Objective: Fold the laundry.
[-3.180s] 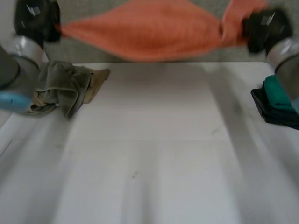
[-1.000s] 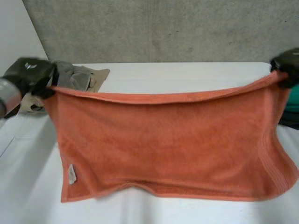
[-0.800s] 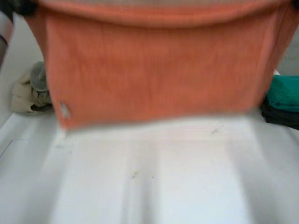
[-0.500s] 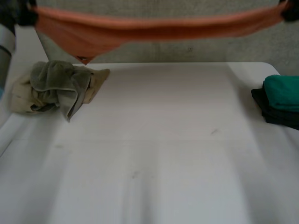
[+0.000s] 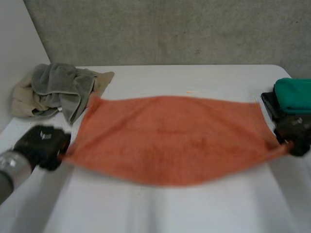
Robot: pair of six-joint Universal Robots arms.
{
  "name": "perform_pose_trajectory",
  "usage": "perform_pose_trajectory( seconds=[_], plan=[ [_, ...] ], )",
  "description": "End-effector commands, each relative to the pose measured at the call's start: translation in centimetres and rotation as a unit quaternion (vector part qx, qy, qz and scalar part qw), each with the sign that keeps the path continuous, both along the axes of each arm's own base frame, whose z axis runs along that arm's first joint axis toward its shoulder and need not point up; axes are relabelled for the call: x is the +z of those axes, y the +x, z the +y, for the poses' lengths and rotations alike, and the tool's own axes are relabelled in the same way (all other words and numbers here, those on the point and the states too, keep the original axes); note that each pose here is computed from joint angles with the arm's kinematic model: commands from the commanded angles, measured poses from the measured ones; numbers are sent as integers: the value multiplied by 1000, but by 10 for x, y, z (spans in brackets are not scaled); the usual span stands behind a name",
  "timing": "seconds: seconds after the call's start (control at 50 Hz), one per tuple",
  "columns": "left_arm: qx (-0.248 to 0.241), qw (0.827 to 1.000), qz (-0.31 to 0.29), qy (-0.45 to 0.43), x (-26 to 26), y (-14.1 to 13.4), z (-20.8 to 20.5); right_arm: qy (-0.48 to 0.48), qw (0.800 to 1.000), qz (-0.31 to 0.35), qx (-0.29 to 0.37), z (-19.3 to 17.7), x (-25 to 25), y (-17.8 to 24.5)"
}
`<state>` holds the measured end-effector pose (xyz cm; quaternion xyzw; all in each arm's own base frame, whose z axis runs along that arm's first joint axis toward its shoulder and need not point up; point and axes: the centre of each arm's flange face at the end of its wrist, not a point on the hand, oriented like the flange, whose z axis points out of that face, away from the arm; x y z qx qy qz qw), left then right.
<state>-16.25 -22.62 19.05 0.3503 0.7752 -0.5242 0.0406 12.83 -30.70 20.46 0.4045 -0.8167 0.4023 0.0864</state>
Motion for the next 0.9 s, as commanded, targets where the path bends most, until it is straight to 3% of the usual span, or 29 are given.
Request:
perform_pose_trajectory(
  seconds=[0.02, 0.16, 0.28, 0.42, 0.58, 0.78, 0.9],
  plan=[
    [-29, 996, -47, 74, 3, 11, 38, 34, 996, 71, 43, 33, 4, -17],
    [-58, 998, -35, 19, -1, 7, -14, -55, 998, 7, -23, -16, -4, -17],
    [-77, 996, 22, -29, -2, -25, -68, -97, 994, -37, -23, -50, -18, 8],
    [-28, 996, 21, -76, -13, -36, -133, -142, 988, -24, -48, -85, -33, 16],
    [-12, 994, 6, -108, -31, -67, -174, -181, 982, -14, -50, -116, -43, 33],
    [-40, 992, 20, -115, -31, -94, -167, -191, 979, -33, -69, -115, -39, 55],
    [-34, 990, 58, -126, 4, -94, -151, -187, 976, -72, -82, -96, -15, 53]
  ],
)
